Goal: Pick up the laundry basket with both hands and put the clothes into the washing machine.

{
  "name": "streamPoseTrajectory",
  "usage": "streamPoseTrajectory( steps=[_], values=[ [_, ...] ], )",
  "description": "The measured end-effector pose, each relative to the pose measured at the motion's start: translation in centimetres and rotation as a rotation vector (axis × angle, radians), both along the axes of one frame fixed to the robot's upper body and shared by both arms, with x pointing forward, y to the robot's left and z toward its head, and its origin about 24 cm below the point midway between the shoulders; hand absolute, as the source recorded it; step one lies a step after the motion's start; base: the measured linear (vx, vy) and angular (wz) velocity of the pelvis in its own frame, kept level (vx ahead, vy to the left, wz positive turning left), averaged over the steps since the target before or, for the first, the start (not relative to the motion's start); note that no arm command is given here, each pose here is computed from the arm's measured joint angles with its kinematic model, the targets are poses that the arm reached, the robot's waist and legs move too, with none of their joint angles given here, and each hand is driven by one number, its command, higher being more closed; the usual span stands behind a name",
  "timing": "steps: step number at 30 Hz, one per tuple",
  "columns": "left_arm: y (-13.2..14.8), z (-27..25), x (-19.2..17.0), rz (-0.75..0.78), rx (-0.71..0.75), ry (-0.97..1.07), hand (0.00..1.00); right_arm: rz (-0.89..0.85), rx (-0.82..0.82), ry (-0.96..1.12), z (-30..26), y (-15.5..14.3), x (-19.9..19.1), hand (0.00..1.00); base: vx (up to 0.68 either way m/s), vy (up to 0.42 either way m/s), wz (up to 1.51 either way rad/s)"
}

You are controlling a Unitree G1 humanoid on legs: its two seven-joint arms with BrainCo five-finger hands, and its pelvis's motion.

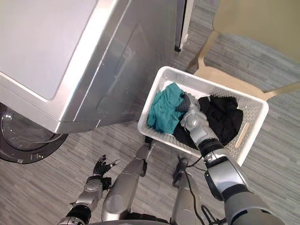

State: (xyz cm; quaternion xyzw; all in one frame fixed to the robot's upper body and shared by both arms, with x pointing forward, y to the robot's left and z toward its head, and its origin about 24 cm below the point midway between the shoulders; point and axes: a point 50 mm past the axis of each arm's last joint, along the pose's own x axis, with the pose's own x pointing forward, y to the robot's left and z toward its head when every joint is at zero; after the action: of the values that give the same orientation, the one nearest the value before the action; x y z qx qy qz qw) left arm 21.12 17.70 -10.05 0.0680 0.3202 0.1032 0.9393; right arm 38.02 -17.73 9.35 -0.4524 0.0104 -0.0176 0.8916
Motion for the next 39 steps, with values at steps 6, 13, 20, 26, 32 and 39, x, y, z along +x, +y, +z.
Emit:
streamPoseTrajectory(
  steps=[6,13,20,26,32,39],
  values=[
    [1.7,-0.7,-0.9,0.004,0.041,0.065,0.0,0.029,0.125,-0.093,1.4,0.2,-1.2,1.0,-0.04,-0.036,-0.16],
    [4.0,-2.3,-4.0,0.029,0.083,0.201,0.0,0.018,0.498,-0.128,-0.9,1.5,-5.5,1.0,-0.02,-0.013,-0.18],
    [5.8,-3.8,-9.0,0.147,0.081,0.327,0.0,0.021,0.832,-0.039,-4.4,2.4,-9.6,1.0,0.0,0.001,-0.31],
    [5.5,-3.9,-9.9,0.161,0.064,0.33,0.0,0.012,1.01,-0.039,-4.9,2.1,-10.6,1.0,-0.02,0.023,-0.35],
    [5.7,-1.1,-7.0,0.176,0.057,0.128,0.0,0.09,1.066,-0.124,-2.9,2.2,-11.1,1.0,-0.01,0.008,-0.05],
    [3.8,4.0,-1.8,0.18,0.003,-0.198,0.0,0.173,1.044,-0.262,0.7,3.7,-11.0,1.0,-0.04,-0.146,0.97]
  ],
)
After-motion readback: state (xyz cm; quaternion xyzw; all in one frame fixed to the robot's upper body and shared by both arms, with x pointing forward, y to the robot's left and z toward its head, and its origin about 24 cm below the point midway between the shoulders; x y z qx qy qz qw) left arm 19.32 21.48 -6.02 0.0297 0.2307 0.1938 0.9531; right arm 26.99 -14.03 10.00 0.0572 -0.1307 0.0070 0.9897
